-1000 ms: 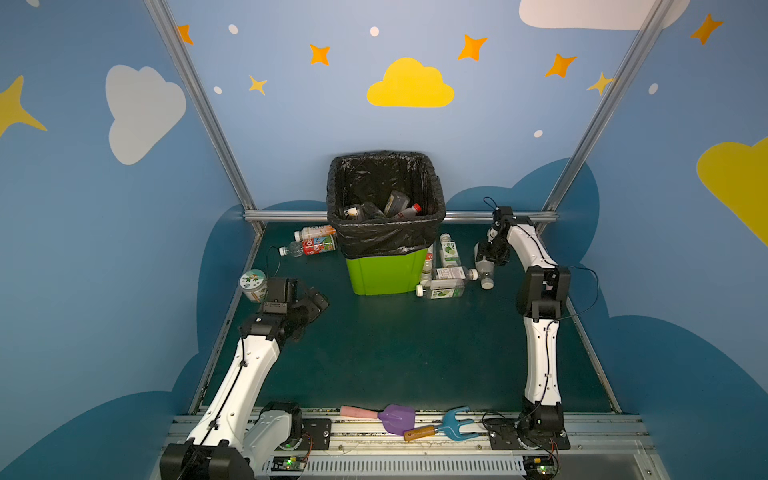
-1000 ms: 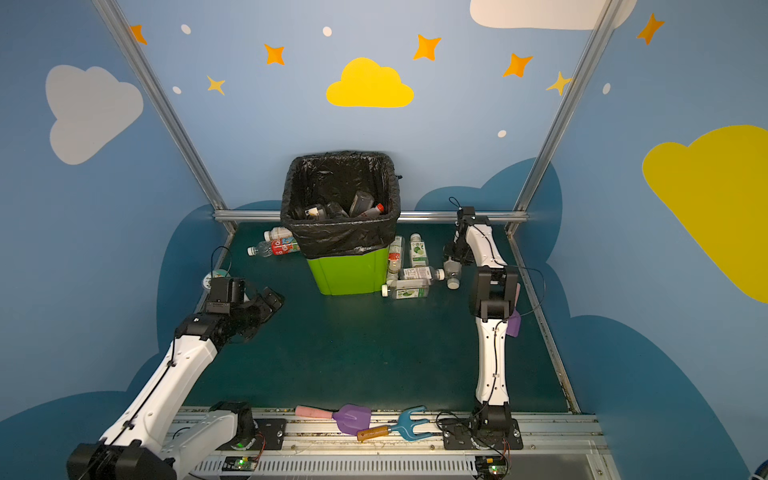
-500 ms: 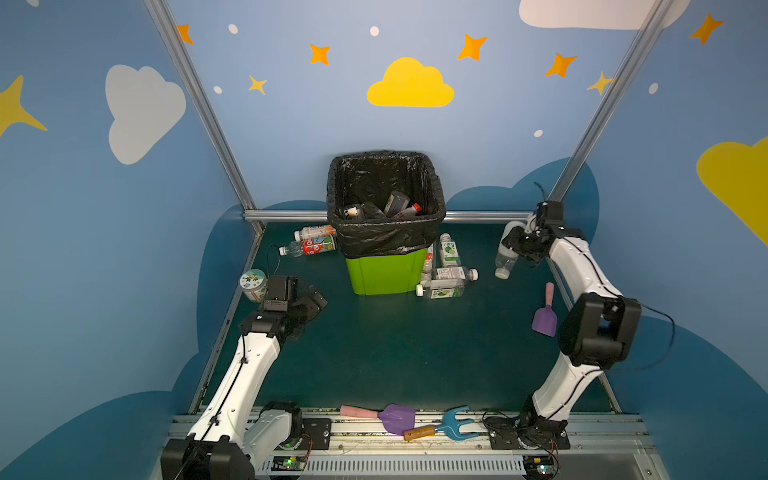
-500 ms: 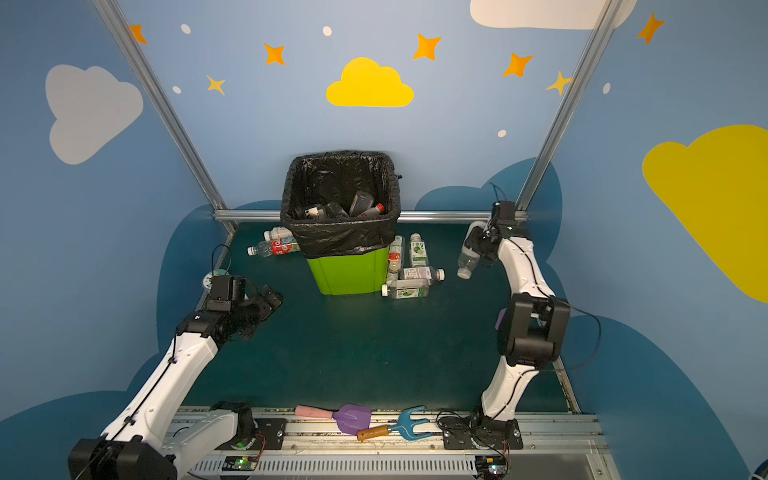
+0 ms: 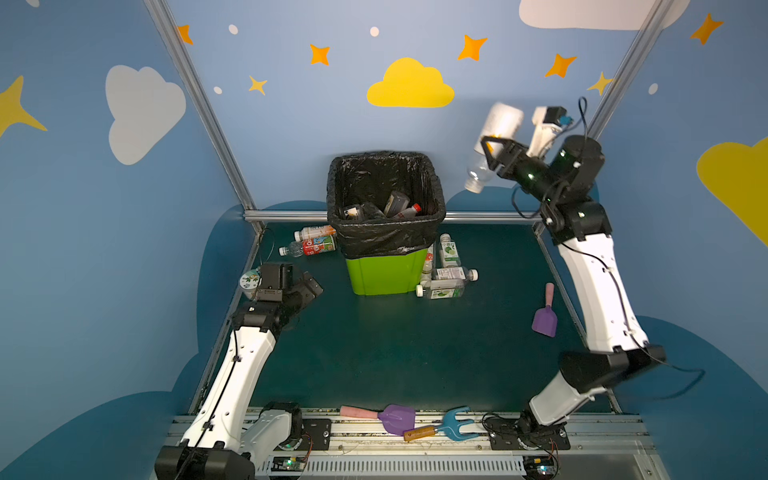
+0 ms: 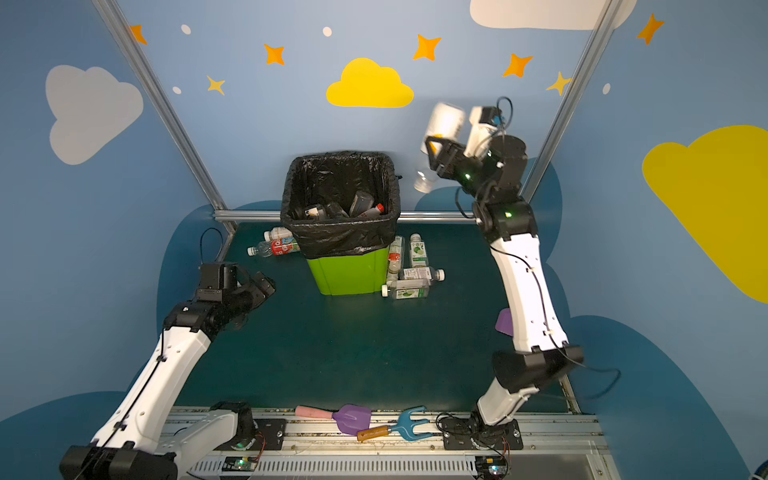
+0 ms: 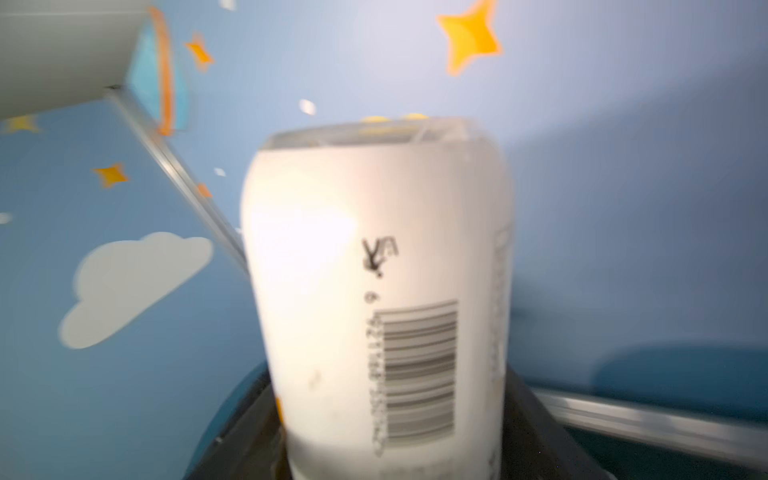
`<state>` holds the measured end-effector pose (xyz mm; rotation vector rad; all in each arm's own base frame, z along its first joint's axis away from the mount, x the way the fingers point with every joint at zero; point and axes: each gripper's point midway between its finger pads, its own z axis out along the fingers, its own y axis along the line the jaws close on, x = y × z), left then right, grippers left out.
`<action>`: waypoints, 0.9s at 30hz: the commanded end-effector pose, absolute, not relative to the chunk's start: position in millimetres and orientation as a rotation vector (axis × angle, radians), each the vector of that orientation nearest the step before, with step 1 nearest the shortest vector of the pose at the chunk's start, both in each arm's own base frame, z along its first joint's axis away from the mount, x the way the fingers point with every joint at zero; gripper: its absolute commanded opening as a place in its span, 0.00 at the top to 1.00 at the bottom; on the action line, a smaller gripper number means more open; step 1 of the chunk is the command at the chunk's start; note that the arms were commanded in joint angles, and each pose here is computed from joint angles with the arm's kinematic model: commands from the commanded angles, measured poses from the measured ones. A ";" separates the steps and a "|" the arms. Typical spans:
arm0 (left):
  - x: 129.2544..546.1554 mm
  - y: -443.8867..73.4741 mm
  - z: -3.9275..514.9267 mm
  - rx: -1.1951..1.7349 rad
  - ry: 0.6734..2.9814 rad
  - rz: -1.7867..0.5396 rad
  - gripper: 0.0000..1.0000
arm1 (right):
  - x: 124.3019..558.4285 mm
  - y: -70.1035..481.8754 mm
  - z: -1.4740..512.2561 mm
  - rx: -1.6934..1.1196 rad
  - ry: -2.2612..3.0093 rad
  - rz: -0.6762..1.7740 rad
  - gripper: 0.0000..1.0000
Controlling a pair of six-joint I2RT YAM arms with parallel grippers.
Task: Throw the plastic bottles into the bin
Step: 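Move the white bottle over the bin and open the right gripper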
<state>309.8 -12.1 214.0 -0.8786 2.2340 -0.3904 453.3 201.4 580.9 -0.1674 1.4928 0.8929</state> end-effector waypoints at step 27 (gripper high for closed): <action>377.6 28.7 184.9 -1.283 2.204 -0.743 0.01 | 396.7 100.4 455.6 -0.017 1.854 0.861 0.15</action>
